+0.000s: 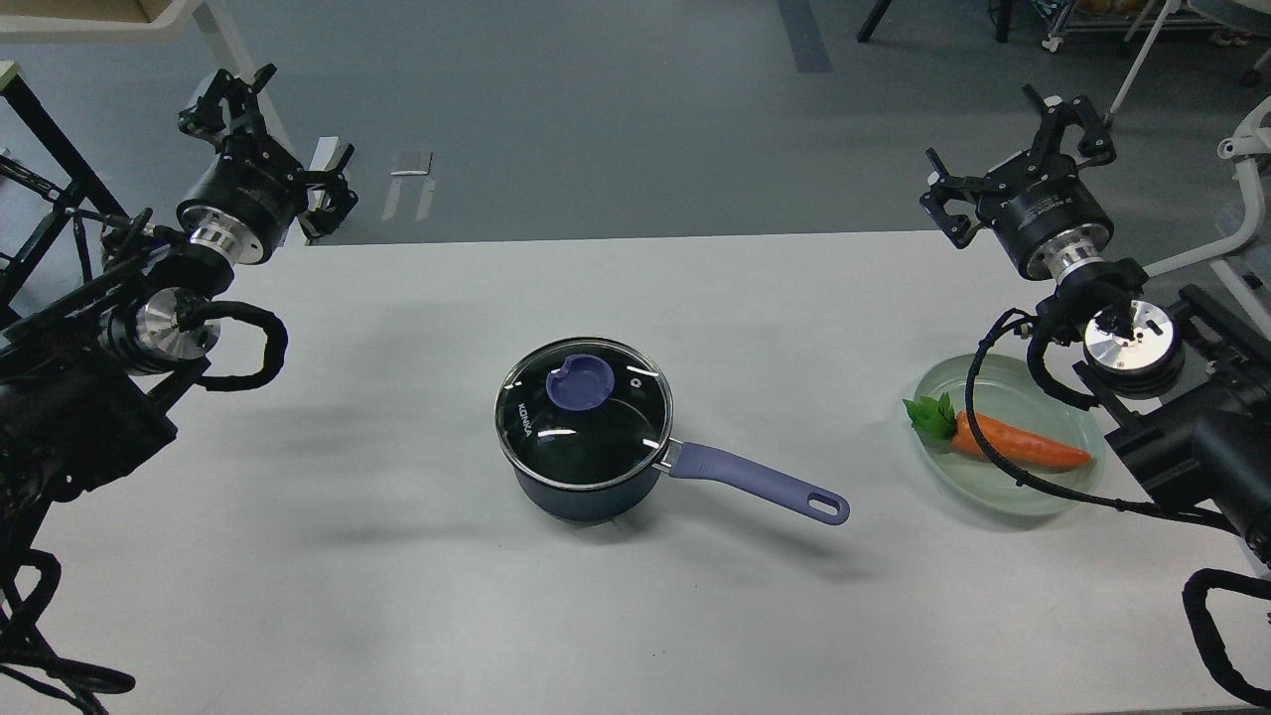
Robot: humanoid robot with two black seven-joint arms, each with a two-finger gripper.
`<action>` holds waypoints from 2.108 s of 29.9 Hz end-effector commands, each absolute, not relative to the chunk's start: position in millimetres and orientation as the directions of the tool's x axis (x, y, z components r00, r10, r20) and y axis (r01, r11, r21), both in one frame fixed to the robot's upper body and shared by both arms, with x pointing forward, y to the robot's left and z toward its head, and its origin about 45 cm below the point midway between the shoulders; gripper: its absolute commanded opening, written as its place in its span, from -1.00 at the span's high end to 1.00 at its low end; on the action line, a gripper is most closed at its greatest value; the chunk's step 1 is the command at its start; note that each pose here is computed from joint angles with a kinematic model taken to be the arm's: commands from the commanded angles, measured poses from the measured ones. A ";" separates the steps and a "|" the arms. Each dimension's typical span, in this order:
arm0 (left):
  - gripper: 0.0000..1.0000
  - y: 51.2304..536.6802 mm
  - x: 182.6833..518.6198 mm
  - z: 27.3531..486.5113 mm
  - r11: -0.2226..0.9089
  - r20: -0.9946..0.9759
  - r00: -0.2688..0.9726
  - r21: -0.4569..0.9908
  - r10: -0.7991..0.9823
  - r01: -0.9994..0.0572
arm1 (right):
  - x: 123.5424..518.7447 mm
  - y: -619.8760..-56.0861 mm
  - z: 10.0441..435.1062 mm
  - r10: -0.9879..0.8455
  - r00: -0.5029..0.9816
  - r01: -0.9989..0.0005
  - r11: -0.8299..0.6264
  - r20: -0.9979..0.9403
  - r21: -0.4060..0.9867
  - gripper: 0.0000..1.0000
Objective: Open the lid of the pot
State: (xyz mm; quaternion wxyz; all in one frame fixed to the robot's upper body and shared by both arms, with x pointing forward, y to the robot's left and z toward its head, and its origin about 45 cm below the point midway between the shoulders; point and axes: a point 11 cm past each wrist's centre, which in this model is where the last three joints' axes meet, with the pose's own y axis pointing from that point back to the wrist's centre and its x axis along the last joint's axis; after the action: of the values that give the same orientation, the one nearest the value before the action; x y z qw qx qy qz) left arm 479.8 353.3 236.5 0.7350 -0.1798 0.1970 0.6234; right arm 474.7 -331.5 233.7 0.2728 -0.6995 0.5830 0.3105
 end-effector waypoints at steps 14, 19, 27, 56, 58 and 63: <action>-0.99 358.4 479.0 236.5 0.169 -0.475 0.154 -0.011 0.867 -0.986 | 489.4 -338.8 278.2 -0.748 0.205 -0.973 -0.227 -0.631 -0.046 -1.00; -0.99 381.1 474.0 251.6 0.210 -0.465 0.200 -0.031 0.862 -0.977 | 480.0 -328.4 309.9 -0.876 0.366 -0.919 -0.394 -0.315 0.028 -0.99; -0.99 385.5 473.8 251.9 0.202 -0.451 0.185 -0.010 0.873 -0.979 | 437.5 -286.4 352.4 -0.745 0.618 -0.785 -0.598 0.252 0.160 -0.99; -0.98 383.0 467.5 248.3 0.268 -0.274 0.243 0.054 0.931 -0.962 | 313.9 -170.0 208.1 0.649 0.458 -0.223 -0.578 0.608 0.785 -0.72; -0.98 385.6 467.4 250.5 0.266 -0.271 0.243 0.050 0.932 -0.963 | 309.5 -167.1 205.4 0.653 0.459 -0.197 -0.587 0.603 0.785 -0.71; -0.98 394.7 466.0 254.7 0.253 -0.262 0.232 0.046 0.937 -0.966 | 306.8 -168.1 199.9 0.684 0.440 -0.182 -0.566 0.582 0.804 -0.50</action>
State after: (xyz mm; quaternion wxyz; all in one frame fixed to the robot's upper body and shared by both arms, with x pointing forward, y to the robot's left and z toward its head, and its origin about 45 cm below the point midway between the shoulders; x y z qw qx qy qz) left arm 466.5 390.3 252.2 0.7840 -0.0625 0.1214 0.6055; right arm 307.9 -166.1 202.5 -0.4280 -0.7365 -0.1613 -0.4984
